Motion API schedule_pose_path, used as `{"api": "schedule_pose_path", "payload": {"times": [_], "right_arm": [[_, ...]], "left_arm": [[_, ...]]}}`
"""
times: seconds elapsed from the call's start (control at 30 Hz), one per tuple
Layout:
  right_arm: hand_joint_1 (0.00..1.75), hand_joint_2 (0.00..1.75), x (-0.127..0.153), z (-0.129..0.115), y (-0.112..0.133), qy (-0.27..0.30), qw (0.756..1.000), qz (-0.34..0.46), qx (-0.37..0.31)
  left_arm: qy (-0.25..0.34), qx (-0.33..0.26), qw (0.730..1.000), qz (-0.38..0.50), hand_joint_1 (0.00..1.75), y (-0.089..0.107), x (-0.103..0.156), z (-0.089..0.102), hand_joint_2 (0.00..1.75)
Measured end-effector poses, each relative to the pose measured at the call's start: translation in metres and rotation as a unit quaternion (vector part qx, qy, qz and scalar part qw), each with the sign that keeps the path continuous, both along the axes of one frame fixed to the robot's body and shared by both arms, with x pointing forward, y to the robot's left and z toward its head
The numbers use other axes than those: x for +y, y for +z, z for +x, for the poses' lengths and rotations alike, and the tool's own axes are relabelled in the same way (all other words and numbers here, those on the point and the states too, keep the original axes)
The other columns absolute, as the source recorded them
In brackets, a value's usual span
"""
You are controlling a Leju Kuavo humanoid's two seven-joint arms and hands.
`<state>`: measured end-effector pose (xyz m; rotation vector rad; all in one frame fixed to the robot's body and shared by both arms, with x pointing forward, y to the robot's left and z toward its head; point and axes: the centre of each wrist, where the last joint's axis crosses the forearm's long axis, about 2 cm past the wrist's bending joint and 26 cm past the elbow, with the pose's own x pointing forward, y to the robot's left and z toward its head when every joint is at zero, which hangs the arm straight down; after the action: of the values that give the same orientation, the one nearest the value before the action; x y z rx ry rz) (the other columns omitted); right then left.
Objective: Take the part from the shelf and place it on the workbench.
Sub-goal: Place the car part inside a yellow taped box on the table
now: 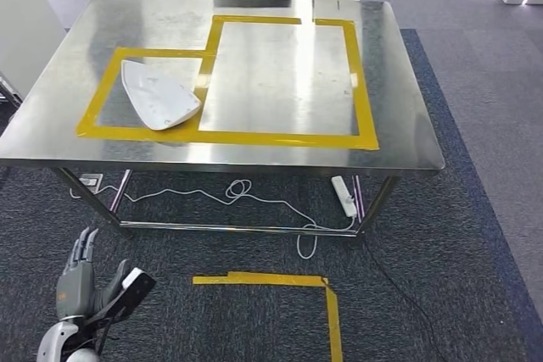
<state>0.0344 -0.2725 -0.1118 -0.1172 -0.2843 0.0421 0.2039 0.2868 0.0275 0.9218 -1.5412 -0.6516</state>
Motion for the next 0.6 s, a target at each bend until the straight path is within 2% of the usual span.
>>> {"api": "schedule_pose_path", "payload": {"times": [0.17,0.3,0.4,0.5,0.6], "right_arm": [[0.00,0.00,-0.001,0.002,0.000,-0.036,0.999,0.015,0.004],[0.00,0.00,-0.001,0.001,0.000,-0.072,0.997,0.034,0.008],[0.00,0.00,-0.001,0.000,0.000,-0.085,0.996,0.038,0.010],[0.00,0.00,-0.002,-0.001,0.000,-0.090,0.995,0.037,0.011],[0.00,0.00,-0.002,0.000,0.000,-0.085,0.996,0.033,0.016]], "left_arm": [[0.011,0.141,0.989,-0.031,0.00,-0.056,-0.001,-0.033,0.00],[0.013,0.274,0.959,-0.067,0.00,-0.095,-0.013,-0.071,0.00],[0.017,0.338,0.937,-0.081,0.00,-0.111,-0.023,-0.094,0.00],[0.026,0.395,0.913,-0.095,0.00,-0.119,-0.029,-0.107,0.00],[0.057,0.462,0.879,-0.105,0.00,-0.126,-0.034,-0.122,0.00]]}}
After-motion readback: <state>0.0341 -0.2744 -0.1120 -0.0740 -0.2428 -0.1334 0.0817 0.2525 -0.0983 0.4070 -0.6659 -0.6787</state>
